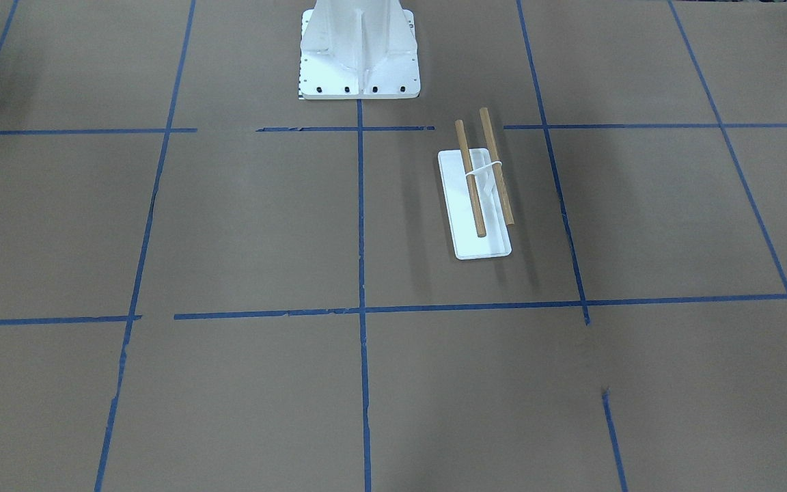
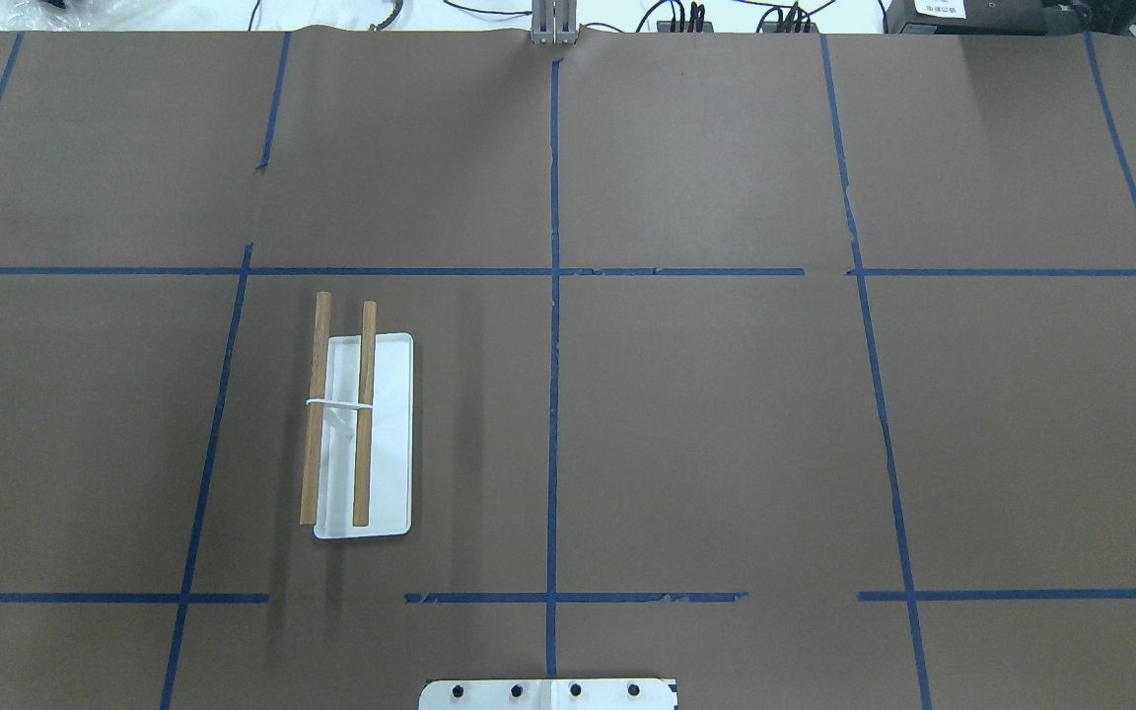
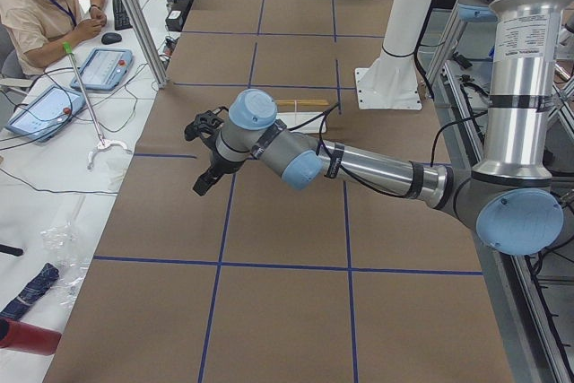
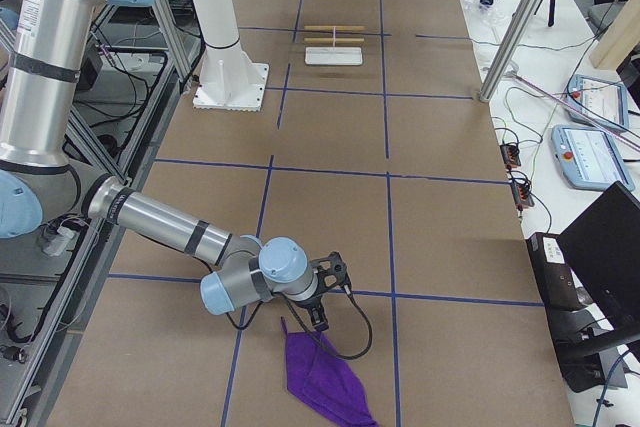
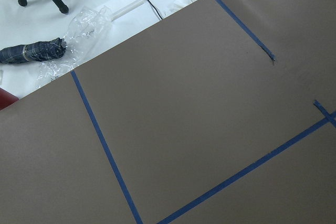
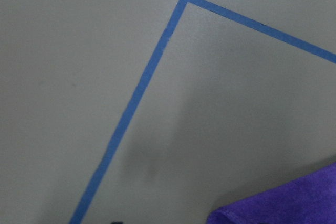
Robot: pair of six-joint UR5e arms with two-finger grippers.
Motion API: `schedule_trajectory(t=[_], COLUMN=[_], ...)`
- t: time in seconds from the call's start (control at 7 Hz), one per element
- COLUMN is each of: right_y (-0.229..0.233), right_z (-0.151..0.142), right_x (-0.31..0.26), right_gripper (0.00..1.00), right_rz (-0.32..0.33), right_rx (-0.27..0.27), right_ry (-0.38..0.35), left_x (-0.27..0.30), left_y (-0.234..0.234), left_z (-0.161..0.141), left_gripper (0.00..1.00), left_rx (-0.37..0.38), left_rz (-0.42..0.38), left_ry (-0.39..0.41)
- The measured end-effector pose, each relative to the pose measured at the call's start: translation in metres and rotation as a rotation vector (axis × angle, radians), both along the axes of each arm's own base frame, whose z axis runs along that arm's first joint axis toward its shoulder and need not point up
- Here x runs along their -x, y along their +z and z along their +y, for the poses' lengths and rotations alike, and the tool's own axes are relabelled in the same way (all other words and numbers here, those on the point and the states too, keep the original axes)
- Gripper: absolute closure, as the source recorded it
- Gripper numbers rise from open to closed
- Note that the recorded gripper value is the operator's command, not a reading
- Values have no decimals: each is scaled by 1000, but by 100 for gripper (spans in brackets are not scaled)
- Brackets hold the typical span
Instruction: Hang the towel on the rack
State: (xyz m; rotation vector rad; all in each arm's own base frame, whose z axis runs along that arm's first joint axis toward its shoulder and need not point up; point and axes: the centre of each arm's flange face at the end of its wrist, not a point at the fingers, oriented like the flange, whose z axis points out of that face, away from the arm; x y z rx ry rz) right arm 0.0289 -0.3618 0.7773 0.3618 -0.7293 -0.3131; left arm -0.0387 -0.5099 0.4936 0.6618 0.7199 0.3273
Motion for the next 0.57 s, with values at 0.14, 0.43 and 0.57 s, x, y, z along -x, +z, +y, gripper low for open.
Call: schedule_trajectory(t=[0.14,0.43,0.57], right_y=[25,56,62], right_z=[-10,-31,-32], right_x=[0,0,-1], right_gripper=[18,18,18], right_rz=[35,90,104], right_rx=[-26,-90,-111], right_ry=[-49,-156,-186], left_x=[0,0,0], left_y=[-1,-4,-4], left_z=[0,1,1], left_gripper=[0,0,0], left_rx=[-4,-10,-10], left_rz=[1,2,2], left_ry=[1,3,3])
